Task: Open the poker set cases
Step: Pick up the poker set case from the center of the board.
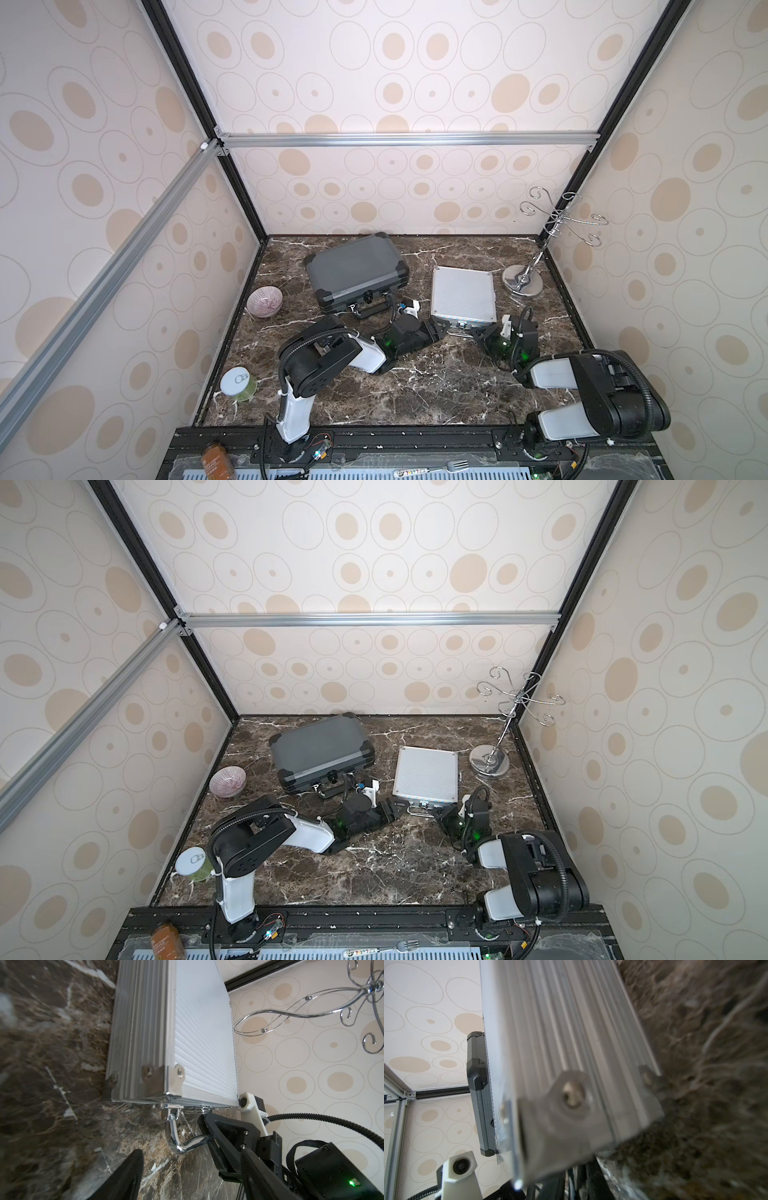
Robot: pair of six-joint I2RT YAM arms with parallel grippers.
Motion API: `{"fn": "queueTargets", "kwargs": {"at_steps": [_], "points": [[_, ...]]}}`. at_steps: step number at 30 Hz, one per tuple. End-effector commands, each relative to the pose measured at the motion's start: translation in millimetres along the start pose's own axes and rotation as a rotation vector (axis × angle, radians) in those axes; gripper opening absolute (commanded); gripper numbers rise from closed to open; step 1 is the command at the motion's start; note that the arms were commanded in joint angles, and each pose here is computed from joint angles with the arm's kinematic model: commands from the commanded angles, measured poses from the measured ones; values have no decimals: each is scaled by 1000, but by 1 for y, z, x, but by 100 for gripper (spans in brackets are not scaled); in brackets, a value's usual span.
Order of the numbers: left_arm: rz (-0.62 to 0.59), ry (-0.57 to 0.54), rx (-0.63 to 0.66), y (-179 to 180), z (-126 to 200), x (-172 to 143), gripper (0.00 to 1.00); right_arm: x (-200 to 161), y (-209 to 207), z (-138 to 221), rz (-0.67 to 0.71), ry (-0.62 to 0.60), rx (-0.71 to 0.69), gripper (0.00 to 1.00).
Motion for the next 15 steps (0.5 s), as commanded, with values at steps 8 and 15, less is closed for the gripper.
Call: {"fn": "queueTargets", "kwargs": {"at_steps": [8, 15], "points": [[143, 15, -37, 13, -15, -12, 62, 17, 52, 7, 119, -99, 171, 17], [162, -11, -63, 9, -21, -9, 59, 14, 50, 2, 104, -77, 184, 17]]}}
Point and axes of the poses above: each gripper's point midway between its finger pads, its own z axis back along the fingers, its own y axis along the line the jaws close on, x = y × z, the point moved 10 cm from there along z, back along the fingers, and after that the axes turned 1 degree about z, right-handed, at the moved point
